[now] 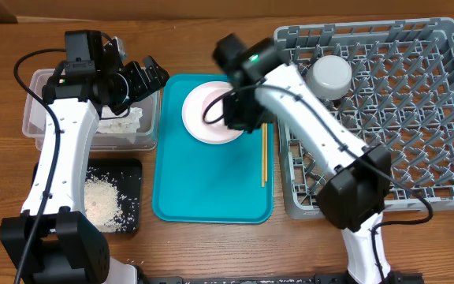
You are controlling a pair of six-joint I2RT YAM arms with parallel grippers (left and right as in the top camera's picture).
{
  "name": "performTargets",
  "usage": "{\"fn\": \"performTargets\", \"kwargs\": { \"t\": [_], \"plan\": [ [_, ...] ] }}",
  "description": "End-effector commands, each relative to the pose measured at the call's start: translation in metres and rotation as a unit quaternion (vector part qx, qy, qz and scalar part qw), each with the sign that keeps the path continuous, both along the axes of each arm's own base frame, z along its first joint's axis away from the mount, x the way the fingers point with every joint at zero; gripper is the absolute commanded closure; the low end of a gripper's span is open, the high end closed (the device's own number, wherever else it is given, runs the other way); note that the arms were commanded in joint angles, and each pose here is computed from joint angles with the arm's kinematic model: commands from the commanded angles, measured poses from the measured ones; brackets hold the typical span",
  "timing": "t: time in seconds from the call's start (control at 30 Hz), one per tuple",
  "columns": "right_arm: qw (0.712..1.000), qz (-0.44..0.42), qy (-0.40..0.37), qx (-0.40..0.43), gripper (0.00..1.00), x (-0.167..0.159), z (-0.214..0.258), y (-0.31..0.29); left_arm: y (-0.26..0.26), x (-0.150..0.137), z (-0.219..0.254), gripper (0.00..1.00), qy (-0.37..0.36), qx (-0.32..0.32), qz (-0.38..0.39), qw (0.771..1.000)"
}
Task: Sort waste into correct bins and load items into the dishwasher
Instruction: 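Move the right gripper over the teal tray toward the chopsticks, then lower the right gripper around the wooden chopsticks beside the pink plate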
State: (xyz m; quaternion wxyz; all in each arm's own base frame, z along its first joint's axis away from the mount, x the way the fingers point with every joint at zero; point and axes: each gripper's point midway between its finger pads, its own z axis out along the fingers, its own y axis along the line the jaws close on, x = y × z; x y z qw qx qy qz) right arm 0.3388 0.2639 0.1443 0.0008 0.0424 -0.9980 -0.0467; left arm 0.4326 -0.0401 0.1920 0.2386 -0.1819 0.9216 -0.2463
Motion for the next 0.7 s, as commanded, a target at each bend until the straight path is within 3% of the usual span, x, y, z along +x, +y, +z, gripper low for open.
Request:
{"fn": "performTargets", "kwargs": {
  "t": [0.0,0.27,0.67],
  "plan": [
    [0.999,-0.023,-0.026,-0.03,0.89,-0.003,0.002,0.003,0.0,0.004,0.013,0.0,-0.018,0.006,-0.002,1.0],
    [0.999,-0.033,-0.025,-0.034,0.92,-0.012,-0.014,0.016,0.0,0.004,0.013,0.0,-0.018,0.006,-0.002,1.0],
    [0.993,-0.07,-0.053,-0.074,0.92,0.002,-0.074,0.0,0.0,0.004,0.013,0.0,-0.018,0.006,-0.002,1.0]
  ]
}}
